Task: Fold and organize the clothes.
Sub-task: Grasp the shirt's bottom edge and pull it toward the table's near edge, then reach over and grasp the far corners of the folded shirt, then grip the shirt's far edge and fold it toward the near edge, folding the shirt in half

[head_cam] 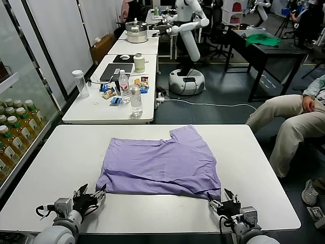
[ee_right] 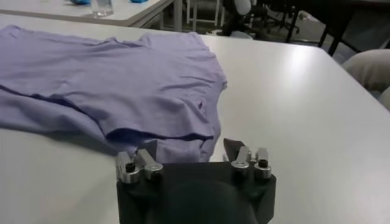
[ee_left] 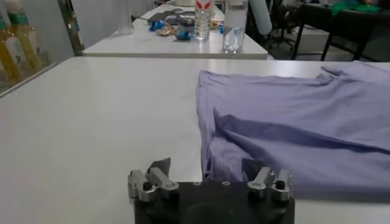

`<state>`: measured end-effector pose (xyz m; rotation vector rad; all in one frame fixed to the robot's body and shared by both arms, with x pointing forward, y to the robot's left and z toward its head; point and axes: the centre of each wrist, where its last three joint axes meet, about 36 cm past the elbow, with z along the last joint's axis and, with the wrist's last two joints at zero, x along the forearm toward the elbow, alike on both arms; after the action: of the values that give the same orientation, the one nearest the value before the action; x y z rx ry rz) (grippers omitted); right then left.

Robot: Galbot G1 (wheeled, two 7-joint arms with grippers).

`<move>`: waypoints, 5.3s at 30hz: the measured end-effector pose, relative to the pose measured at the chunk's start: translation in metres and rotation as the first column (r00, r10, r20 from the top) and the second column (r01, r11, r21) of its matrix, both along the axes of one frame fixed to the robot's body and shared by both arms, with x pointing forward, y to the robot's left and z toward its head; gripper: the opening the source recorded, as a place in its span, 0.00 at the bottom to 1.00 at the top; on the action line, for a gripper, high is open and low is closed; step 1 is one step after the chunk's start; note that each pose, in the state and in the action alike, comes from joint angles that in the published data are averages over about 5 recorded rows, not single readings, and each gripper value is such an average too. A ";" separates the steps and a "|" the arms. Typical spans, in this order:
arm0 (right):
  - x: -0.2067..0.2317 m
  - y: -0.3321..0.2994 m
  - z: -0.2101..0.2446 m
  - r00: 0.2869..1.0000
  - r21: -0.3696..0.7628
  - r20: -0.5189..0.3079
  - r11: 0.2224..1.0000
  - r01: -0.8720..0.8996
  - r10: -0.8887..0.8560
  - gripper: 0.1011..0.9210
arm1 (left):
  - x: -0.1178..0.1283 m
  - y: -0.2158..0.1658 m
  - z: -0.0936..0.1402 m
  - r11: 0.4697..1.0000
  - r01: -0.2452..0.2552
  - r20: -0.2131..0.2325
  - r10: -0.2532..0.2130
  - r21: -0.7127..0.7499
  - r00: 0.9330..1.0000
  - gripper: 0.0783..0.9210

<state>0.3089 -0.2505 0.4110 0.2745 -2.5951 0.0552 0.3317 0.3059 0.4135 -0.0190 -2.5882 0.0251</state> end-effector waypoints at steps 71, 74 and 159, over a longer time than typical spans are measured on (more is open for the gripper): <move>0.245 0.054 0.046 0.984 0.046 0.174 0.998 0.036 -0.044 0.88 | 0.099 0.059 0.028 0.996 0.087 0.167 -0.092 0.033 0.982 0.88; 0.267 0.060 0.038 0.987 0.038 0.152 0.998 0.054 -0.059 0.88 | 0.117 0.061 0.020 0.994 0.103 0.163 -0.106 0.032 0.981 0.88; 0.096 0.021 0.047 0.995 0.110 0.101 0.994 0.004 -0.015 0.02 | 0.066 0.071 -0.011 0.976 0.210 0.184 -0.198 -0.049 0.963 0.01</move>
<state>0.4051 -0.2293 0.4579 0.3063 -2.7045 -0.0788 0.3979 0.3773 0.4023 -0.3280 -2.7497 0.0375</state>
